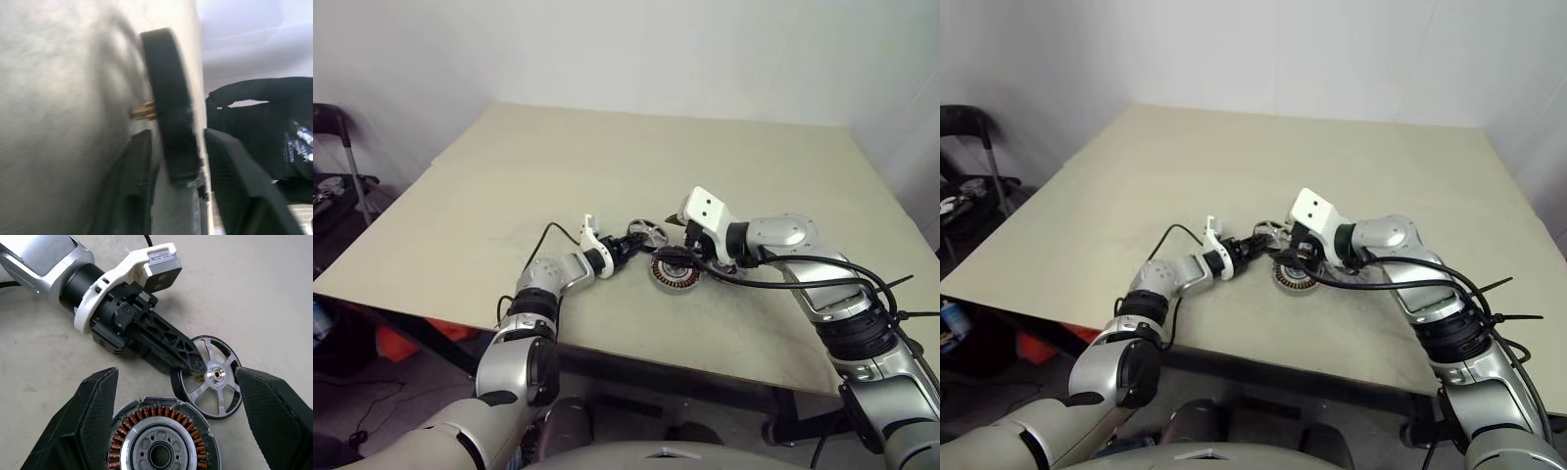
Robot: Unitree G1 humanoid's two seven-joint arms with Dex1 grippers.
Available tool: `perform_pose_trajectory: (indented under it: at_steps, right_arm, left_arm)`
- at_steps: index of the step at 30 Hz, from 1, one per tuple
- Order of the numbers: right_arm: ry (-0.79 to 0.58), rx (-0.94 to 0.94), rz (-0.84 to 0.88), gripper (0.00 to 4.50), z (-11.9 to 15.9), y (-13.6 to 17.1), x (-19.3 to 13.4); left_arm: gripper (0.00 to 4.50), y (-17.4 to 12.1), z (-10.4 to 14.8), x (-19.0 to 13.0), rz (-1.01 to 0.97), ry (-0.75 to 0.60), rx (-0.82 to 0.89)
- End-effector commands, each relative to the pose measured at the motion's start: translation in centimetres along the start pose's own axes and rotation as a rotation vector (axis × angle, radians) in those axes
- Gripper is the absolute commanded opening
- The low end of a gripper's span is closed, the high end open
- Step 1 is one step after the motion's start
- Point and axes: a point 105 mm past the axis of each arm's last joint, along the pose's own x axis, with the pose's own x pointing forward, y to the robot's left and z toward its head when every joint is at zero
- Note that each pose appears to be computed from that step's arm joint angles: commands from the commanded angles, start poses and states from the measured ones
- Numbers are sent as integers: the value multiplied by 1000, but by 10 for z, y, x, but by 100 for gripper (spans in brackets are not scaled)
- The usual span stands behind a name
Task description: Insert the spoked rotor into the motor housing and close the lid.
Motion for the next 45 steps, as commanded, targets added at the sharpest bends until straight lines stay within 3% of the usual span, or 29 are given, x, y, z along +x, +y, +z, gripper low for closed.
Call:
perform_pose_trajectory:
  at_steps: [1,2,9,13,20,27,35,45]
  right_arm:
    - [-28,-20,-54,395,9,-9,-9]
    - [-27,-18,-60,395,9,-10,-9]
    - [-27,-12,-104,395,10,-20,-15]
    - [8,-30,-122,395,3,-24,-25]
    - [208,-62,-123,395,-49,-17,-51]
    - [275,-39,-97,395,-71,-3,-75]
    - [247,-15,-131,395,-70,-5,-73]
    - [258,-26,-117,395,-70,-4,-75]
  left_arm:
    - [54,12,-16,5,49,39,-36]
    - [37,14,-16,4,56,39,-39]
    - [37,16,-12,1,64,27,-42]
    - [37,3,0,-5,-24,-8,-59]
    - [37,-30,1,-24,-220,50,-28]
    - [37,-54,-11,-40,-319,155,28]
    - [37,-57,3,-43,-316,97,56]
    - [37,-63,-28,-43,-346,246,17]
